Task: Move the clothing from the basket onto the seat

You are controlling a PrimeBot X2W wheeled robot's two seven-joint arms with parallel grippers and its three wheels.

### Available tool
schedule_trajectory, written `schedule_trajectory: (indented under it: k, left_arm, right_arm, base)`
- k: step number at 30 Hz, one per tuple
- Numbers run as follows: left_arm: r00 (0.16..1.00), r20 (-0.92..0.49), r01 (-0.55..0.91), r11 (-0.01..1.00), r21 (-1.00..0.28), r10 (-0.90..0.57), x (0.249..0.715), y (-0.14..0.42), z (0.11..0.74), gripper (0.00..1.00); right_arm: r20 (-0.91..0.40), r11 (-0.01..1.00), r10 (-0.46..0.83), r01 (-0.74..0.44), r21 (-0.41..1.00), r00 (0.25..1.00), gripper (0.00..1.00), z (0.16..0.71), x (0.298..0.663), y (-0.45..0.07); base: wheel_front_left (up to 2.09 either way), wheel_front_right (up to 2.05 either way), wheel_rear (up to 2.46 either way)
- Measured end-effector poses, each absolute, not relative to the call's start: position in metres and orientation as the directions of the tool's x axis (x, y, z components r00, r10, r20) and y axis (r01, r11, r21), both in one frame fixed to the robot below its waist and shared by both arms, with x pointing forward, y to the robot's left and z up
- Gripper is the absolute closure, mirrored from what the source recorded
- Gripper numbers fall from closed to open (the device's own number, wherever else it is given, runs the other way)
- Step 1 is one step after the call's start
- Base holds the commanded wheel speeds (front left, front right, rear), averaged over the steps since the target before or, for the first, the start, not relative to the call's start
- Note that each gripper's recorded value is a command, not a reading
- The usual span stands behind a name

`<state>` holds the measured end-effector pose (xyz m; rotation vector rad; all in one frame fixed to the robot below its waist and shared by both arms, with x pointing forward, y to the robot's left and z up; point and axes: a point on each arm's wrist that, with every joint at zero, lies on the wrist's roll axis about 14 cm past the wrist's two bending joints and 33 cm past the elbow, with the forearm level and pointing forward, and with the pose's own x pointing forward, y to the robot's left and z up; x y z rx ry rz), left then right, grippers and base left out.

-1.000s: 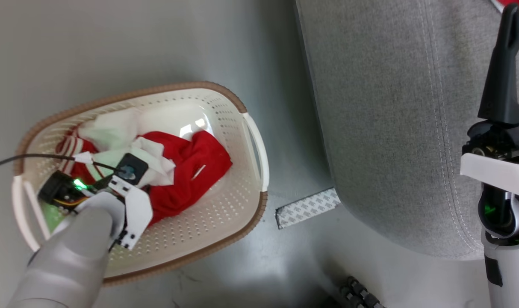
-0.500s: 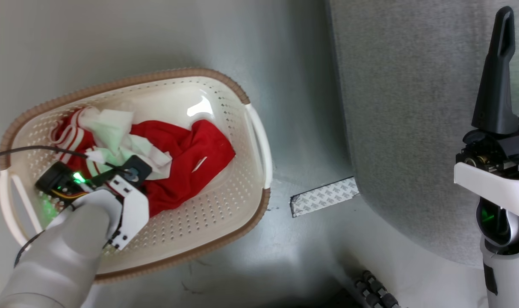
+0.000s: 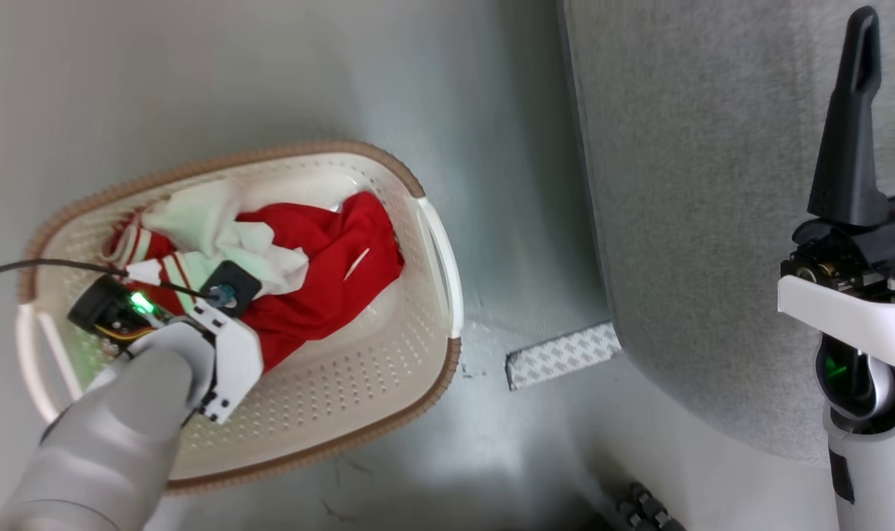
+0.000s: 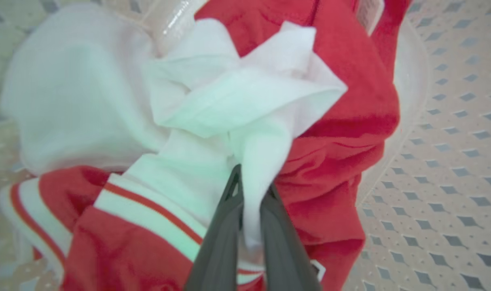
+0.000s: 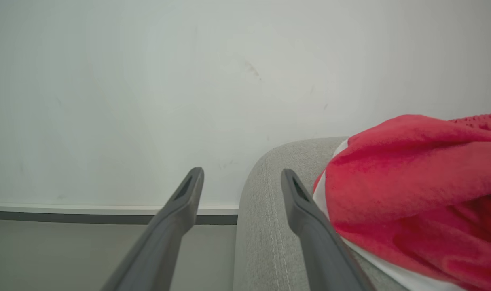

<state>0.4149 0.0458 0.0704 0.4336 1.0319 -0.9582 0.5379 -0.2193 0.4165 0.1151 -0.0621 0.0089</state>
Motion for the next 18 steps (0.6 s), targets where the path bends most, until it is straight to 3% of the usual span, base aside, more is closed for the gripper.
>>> schedule_trajectory:
  k: [18]
  left_arm:
    - [0.428,-0.691,0.763,0.643,-0.070,-0.583,0.419,0.014,0.231,1.00]
  right_arm:
    - [0.215,0.984,0.047,-0.082,0.157,0.975,0.00,0.519,0.506,-0.195]
  base:
    - [0.00,0.00,0.00]
